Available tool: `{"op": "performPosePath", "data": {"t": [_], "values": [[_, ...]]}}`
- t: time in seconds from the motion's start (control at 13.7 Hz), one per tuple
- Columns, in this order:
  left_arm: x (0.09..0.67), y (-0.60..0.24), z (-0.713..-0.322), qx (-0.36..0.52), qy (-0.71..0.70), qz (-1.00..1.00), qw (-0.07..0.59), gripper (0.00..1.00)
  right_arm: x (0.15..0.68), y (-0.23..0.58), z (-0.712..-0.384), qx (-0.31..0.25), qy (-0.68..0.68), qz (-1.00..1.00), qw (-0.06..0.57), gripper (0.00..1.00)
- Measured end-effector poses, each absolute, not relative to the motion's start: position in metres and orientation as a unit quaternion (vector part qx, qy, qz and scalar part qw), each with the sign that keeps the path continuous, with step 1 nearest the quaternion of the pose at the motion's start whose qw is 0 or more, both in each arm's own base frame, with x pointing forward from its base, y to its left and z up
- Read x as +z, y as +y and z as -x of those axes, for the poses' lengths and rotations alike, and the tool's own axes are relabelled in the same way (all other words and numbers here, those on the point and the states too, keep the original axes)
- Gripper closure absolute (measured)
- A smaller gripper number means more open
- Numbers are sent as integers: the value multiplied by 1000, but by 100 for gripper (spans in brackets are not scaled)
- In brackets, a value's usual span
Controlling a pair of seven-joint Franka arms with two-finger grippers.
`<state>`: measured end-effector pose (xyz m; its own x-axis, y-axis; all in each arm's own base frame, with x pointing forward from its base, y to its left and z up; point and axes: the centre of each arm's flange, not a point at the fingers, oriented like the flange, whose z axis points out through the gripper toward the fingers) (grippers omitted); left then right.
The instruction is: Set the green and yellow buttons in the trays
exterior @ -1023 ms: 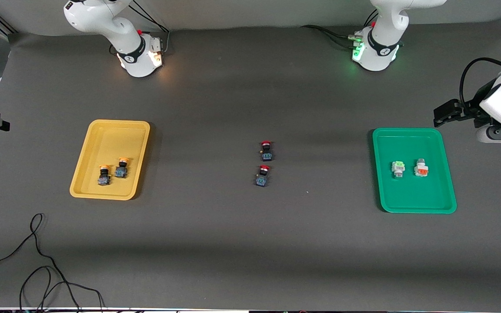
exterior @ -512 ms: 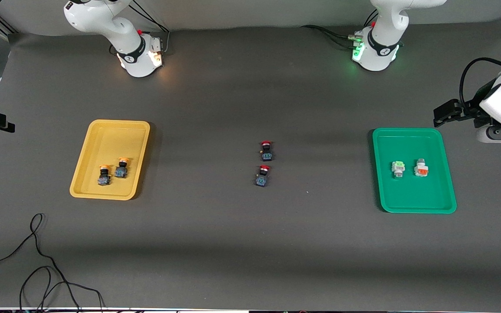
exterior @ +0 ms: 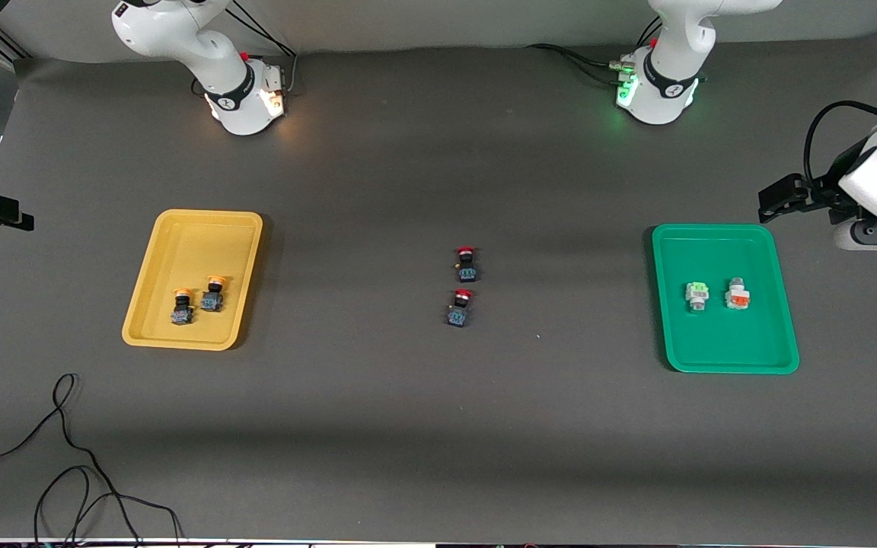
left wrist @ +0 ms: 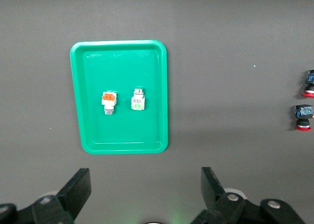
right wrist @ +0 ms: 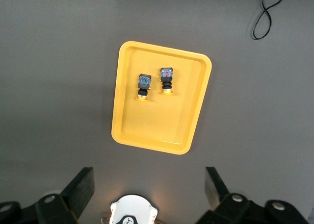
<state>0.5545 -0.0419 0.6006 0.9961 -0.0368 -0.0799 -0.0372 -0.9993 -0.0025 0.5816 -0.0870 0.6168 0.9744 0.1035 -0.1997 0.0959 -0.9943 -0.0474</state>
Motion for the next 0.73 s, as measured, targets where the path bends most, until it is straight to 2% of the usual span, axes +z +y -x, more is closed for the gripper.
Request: {"op": "performPosePath", "data": {"t": [0.29,0.73], "values": [[601,-42,-555,39,19,999,2,0,597,-87,-588,140,-72,988,2,0],[601,-42,-555,39,19,999,2,0,606,-88,-583,144,-84,986,7,0]]}}
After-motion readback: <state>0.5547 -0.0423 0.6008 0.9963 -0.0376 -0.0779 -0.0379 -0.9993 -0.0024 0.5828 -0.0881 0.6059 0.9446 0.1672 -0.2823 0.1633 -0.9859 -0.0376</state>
